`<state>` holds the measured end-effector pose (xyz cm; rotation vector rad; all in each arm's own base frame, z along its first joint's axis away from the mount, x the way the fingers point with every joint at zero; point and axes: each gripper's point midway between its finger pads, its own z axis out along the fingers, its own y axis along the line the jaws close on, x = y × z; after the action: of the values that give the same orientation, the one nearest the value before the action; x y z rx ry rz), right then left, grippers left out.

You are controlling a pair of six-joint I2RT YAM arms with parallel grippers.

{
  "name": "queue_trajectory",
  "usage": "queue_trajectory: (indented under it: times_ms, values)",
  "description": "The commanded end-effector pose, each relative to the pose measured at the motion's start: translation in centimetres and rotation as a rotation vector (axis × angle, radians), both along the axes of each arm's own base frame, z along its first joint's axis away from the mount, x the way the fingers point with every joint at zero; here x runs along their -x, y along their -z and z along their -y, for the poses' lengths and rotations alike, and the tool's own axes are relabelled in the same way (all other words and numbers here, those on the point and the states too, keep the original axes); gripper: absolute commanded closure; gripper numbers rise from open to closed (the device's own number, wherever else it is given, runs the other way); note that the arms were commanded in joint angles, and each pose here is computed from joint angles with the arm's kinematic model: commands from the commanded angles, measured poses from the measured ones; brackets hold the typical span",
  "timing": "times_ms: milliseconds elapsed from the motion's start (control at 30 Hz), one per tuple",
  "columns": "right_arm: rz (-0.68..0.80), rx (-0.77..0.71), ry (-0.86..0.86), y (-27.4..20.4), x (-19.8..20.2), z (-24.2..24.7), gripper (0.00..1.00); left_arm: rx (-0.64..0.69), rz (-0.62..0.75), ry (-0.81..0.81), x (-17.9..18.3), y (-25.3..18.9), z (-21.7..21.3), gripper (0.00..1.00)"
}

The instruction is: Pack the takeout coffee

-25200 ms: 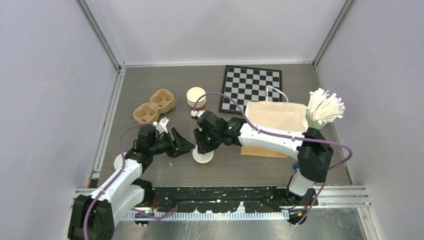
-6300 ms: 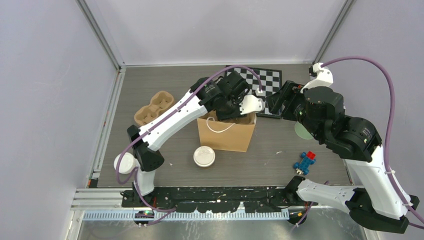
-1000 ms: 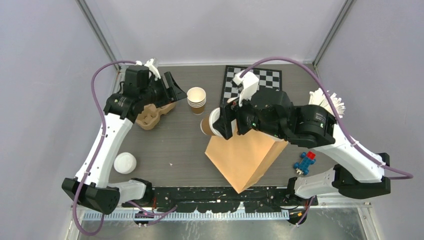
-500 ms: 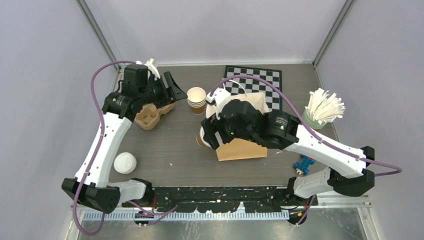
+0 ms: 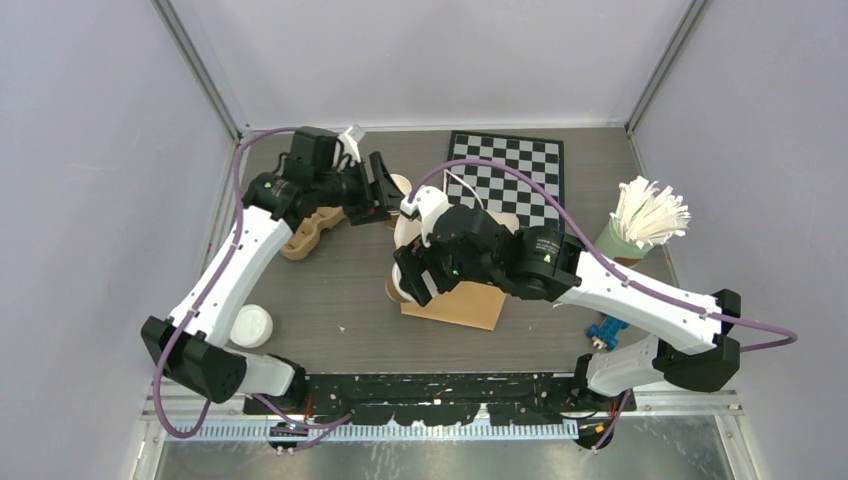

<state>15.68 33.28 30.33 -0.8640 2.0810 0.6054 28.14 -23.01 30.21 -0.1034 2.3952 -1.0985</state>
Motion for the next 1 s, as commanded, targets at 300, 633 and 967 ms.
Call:
queue_trajectory:
  times_ms: [300,633,967]
  values:
    - [-0.009,-0.106,0.004,-1.9,0.6,0.0,0.24,-0.175,0.000,0.105,2.3,0.8,0.4,0.46]
    - [-0.052,-0.154,0.004,-2.1,1.4,0.3,0.24,-0.163,-0.005,0.168,3.6,1.6,1.3,0.80]
    - [-0.283,-0.231,-0.178,-2.6,6.9,-0.6,0.24,-0.002,0.091,0.036,2.2,-1.3,2.1,1.00]
